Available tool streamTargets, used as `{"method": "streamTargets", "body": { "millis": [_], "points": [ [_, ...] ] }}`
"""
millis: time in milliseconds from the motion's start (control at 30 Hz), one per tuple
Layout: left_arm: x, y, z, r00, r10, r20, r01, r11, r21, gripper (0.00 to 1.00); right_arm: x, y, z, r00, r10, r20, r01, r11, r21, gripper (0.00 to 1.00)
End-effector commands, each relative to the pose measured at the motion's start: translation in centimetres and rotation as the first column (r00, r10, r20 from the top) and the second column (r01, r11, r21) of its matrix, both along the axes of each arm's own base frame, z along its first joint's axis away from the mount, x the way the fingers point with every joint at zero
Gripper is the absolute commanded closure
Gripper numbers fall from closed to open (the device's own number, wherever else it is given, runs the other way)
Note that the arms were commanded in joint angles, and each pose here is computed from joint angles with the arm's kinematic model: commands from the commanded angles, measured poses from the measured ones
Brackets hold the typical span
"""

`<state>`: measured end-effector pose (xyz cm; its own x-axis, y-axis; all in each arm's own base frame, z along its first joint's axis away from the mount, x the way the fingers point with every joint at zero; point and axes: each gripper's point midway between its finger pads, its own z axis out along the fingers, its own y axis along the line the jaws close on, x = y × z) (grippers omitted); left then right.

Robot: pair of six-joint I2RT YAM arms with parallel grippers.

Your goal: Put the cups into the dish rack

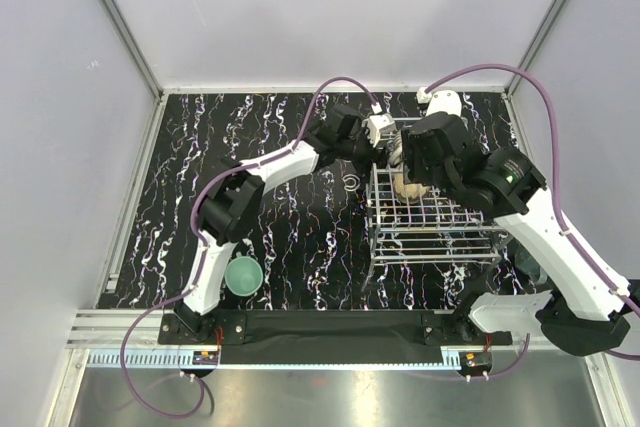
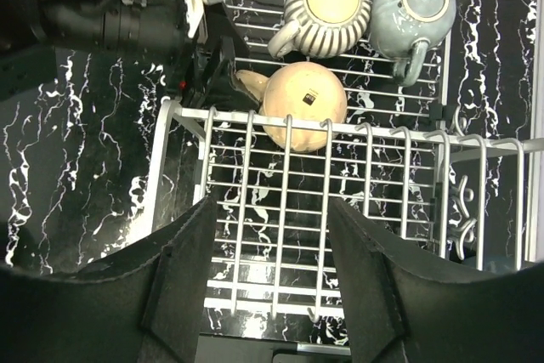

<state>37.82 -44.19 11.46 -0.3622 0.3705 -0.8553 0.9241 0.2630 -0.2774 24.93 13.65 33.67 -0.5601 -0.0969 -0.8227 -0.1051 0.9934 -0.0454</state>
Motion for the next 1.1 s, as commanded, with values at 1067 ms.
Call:
{"method": "streamTargets", "body": {
  "millis": [1067],
  "points": [
    [4.5,19.6,15.8,0.586,0.795,-0.157,-0.81,0.574,-0.121,0.26,12.0,3.6,-0.3,0.983,0.033,-0.183,-0.012,0.993,0.118,0.36]
  ]
}}
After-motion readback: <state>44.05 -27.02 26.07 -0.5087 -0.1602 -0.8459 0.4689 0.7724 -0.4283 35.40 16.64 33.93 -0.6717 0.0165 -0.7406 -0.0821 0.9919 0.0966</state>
